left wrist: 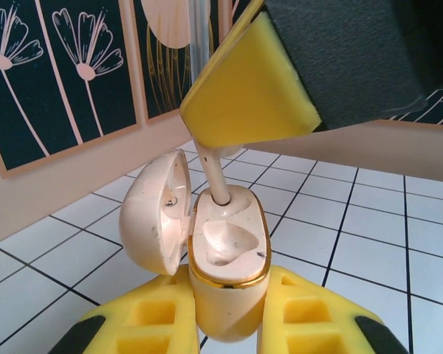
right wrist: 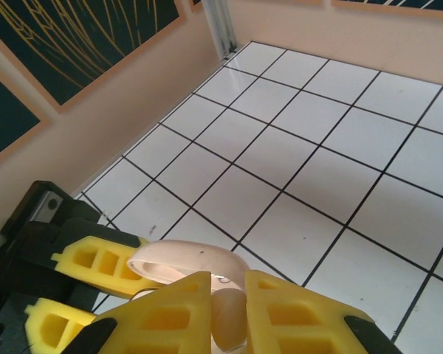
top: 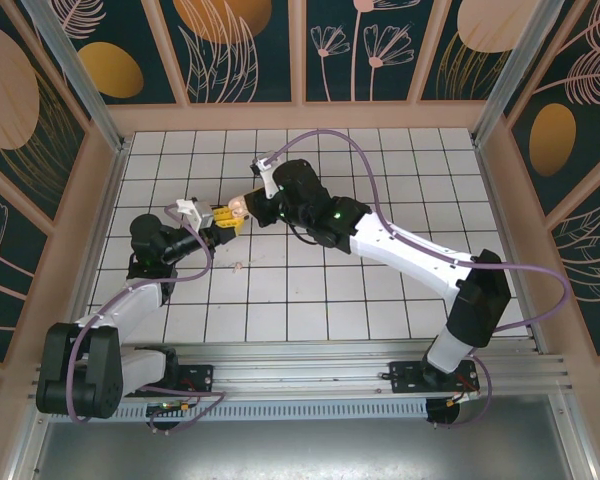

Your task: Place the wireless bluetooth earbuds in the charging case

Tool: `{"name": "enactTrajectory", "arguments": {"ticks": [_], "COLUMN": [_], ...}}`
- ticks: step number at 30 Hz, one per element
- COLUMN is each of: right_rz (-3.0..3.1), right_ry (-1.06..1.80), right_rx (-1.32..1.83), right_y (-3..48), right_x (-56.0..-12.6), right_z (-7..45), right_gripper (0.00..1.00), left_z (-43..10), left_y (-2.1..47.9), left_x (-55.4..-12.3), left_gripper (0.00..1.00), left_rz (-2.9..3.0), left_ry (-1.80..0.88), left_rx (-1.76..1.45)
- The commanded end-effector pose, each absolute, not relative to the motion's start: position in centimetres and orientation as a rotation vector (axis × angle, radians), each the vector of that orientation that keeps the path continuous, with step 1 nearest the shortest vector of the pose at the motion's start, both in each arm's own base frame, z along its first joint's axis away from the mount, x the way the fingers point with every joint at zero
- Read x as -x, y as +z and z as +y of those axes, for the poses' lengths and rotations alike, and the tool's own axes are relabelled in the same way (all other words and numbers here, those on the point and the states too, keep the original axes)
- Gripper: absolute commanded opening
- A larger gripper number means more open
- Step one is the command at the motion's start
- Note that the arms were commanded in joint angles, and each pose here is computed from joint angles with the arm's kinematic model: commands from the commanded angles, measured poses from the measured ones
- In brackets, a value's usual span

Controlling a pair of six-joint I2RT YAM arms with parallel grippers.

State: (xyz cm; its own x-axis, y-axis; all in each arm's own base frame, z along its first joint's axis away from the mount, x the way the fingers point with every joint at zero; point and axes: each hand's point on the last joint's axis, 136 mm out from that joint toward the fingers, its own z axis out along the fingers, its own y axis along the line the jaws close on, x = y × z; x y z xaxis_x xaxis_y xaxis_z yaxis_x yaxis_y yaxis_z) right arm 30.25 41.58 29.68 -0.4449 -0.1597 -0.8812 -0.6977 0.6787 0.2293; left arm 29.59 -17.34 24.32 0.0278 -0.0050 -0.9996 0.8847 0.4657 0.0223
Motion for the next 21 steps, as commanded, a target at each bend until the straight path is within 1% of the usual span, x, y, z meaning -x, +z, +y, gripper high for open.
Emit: {"name": "enactTrajectory", "arguments": {"ticks": [1, 6, 21], "right_rz": [1.935, 1.93, 1.992], "right_ry": [0.679, 0.679, 0.665], "right_rx": [0.639, 0.644, 0.718], "right_y": [30.4, 30.4, 28.0], "right_x": [-30.7, -30.6, -28.8], "right_z": [40.5, 40.5, 40.3], "right_gripper": [0.16, 0.16, 0.16], "left_z": [-17.5, -17.5, -17.3], "left_y": [27.0, 27.1, 28.7], "left_x": [-29.3, -29.4, -30.0], "left_gripper": [0.02, 0.02, 0.02], "left_rz": [1.281, 1.281, 1.254], "left_ry": [-0.802, -0.805, -0.832], "left_rx": [-0.881, -0.876, -0.812]}}
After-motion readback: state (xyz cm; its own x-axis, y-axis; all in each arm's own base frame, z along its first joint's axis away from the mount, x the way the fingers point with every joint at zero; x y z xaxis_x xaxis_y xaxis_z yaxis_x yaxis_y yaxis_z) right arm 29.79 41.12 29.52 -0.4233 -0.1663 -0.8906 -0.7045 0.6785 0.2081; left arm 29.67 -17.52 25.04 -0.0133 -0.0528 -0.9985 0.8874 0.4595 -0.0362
